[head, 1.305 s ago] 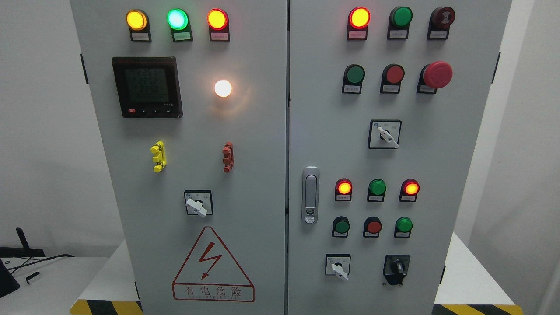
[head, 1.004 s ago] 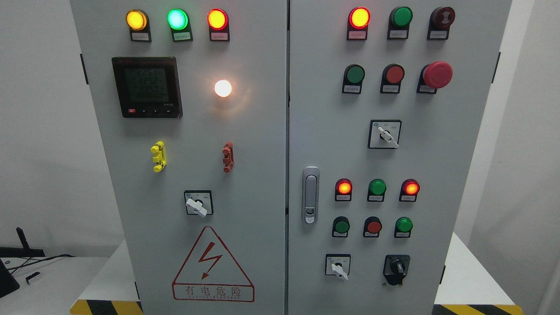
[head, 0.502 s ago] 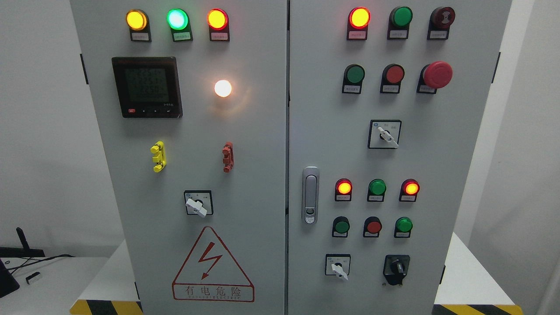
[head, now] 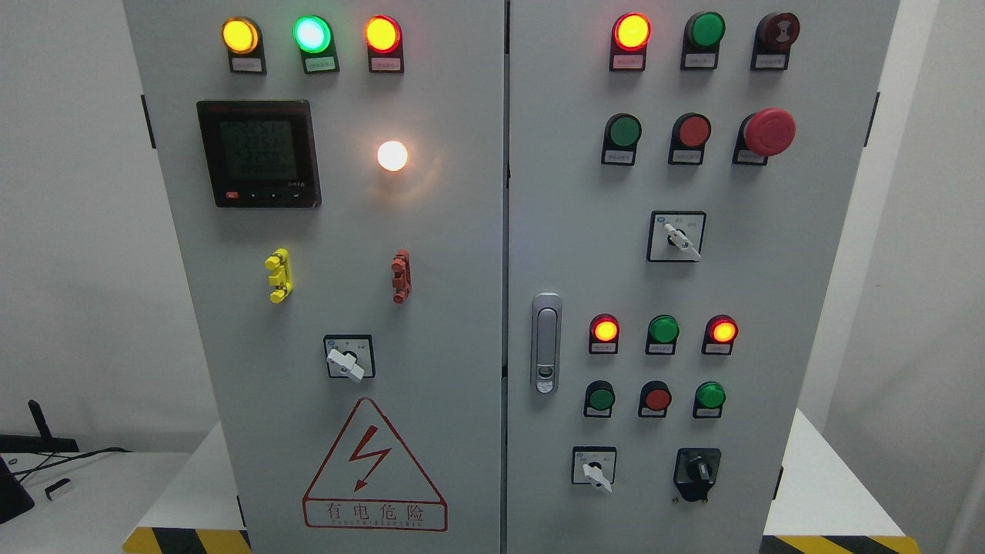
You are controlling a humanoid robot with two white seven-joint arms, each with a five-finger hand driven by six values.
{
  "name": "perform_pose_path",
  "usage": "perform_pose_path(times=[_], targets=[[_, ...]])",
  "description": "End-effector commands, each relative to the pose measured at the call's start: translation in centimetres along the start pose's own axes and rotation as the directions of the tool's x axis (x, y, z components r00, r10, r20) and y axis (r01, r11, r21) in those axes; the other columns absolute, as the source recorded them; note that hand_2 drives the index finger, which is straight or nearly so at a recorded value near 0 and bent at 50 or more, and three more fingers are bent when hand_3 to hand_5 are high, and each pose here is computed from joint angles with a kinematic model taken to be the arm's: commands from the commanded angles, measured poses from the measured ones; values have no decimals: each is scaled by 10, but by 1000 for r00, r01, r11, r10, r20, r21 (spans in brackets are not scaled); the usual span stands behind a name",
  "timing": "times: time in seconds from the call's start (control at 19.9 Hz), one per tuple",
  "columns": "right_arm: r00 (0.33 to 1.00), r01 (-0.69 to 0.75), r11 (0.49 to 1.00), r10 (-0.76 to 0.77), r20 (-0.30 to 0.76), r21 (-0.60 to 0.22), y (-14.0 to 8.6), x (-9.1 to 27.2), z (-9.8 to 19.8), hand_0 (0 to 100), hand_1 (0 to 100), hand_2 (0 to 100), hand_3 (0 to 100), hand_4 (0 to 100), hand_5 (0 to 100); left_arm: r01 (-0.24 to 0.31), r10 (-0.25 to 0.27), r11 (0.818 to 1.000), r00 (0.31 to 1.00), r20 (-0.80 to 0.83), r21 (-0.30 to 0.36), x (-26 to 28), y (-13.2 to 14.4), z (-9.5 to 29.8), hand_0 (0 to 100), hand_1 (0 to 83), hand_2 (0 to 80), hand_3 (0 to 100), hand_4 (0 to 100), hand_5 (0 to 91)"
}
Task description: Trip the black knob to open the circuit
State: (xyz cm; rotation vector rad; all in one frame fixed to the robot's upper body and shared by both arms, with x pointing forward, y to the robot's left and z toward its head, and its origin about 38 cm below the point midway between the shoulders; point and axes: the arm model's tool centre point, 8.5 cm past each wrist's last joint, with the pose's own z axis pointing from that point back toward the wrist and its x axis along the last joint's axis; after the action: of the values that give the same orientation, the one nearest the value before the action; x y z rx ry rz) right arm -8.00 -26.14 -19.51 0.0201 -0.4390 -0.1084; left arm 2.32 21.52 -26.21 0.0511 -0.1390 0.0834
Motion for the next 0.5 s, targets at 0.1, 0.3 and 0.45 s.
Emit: perform_pose_path(times=[0.1,0.3,0.45], targets=[[704,-114,991,130,698,-70,-31,243,107,57,205,187,326,278,262,30,-30,1000,1000,3,-5,0,0,0,120,389,0,0,0,0],[581,-102,987,160,798,-123,-41,297,121,55,270,249,397,359,314,30,-30,1000,1000,3,-5,0,0,0,120,389,0,0,0,0],[495,-66,988,156,855,-142,-46,350,119,52,356,314,465,413,356,30,-30,1000,1000,3,-5,0,0,0,120,389,0,0,0,0]])
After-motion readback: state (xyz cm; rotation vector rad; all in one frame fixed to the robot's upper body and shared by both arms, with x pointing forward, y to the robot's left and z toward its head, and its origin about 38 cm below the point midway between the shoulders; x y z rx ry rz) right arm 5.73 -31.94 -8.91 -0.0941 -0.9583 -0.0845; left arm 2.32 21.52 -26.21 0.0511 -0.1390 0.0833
